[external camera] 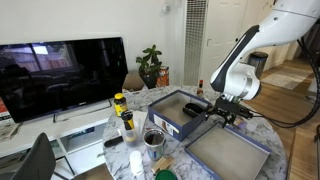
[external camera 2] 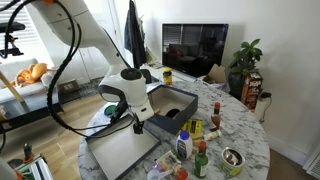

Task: Put the lid on the blue box

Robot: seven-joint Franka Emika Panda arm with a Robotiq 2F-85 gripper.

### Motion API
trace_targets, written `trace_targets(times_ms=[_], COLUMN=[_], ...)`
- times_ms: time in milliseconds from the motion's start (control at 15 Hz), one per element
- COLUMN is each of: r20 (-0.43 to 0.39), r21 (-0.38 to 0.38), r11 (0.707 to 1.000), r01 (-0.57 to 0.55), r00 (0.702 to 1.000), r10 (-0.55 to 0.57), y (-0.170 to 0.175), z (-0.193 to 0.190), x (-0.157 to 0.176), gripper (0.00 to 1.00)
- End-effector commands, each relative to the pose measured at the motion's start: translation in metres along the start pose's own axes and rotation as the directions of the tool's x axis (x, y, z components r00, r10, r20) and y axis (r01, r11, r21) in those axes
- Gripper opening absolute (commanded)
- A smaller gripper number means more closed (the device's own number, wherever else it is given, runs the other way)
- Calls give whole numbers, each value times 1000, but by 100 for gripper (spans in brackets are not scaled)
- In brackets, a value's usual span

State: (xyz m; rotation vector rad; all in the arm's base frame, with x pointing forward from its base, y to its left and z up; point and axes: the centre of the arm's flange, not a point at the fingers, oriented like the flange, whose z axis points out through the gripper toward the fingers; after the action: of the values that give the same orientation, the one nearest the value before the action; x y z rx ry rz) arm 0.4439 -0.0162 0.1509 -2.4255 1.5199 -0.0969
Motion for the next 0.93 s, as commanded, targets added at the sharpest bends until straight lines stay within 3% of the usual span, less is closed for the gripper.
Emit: trace_targets(times_ms=[0,467,533,867], r20=[-6,-1,-2,-33], r21=[2,-7,-7,19], r11=[1000,1000,1000,998], r01=[10,-15,-21,-60], r00=[1000,1000,1000,998], r10=[-10,15,21,60], y=[-2,2,3,9], z=[20,40,42,50], x=[3,8,9,14], gripper=[100,98,84,45])
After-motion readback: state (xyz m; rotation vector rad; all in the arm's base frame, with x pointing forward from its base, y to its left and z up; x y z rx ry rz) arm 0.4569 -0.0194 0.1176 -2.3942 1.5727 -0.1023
